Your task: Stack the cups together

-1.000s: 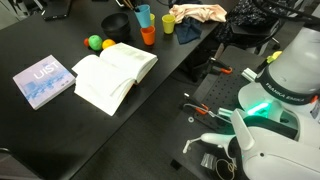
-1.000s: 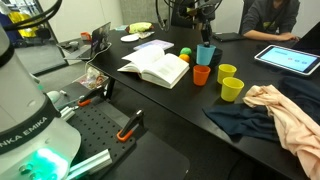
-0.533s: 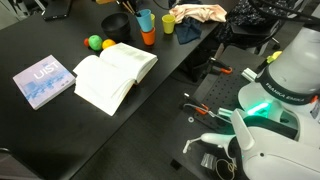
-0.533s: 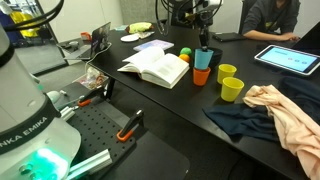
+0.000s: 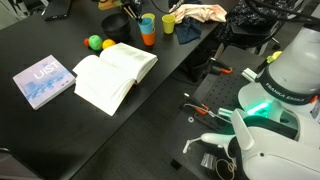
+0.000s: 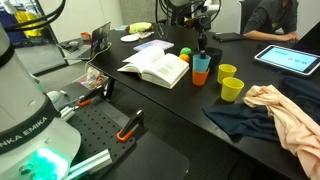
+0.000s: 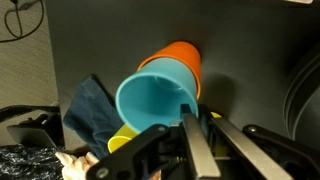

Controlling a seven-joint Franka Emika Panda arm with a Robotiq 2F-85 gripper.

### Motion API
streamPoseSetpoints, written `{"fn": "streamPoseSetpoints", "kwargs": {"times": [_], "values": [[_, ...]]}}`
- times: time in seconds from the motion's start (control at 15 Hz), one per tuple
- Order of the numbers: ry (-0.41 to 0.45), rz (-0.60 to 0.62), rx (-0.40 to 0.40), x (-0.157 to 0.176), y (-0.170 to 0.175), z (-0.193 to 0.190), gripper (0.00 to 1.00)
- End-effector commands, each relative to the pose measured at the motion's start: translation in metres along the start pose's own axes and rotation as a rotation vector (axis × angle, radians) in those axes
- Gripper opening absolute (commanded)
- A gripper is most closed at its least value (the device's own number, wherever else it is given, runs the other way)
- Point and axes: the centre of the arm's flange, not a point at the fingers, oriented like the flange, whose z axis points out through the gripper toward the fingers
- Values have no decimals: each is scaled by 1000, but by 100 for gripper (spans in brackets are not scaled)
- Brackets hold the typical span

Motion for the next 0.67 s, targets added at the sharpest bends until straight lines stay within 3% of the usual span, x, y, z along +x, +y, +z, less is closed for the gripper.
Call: {"fn": "streamPoseSetpoints", "kwargs": {"times": [0.0, 0.27, 0.47, 0.6], "values": [[17, -22, 16, 4, 0, -7, 46], [10, -43, 31, 14, 2, -9, 77], [4, -154, 132, 29, 3, -5, 98], [-13, -213, 206, 43, 2, -6, 100]]}}
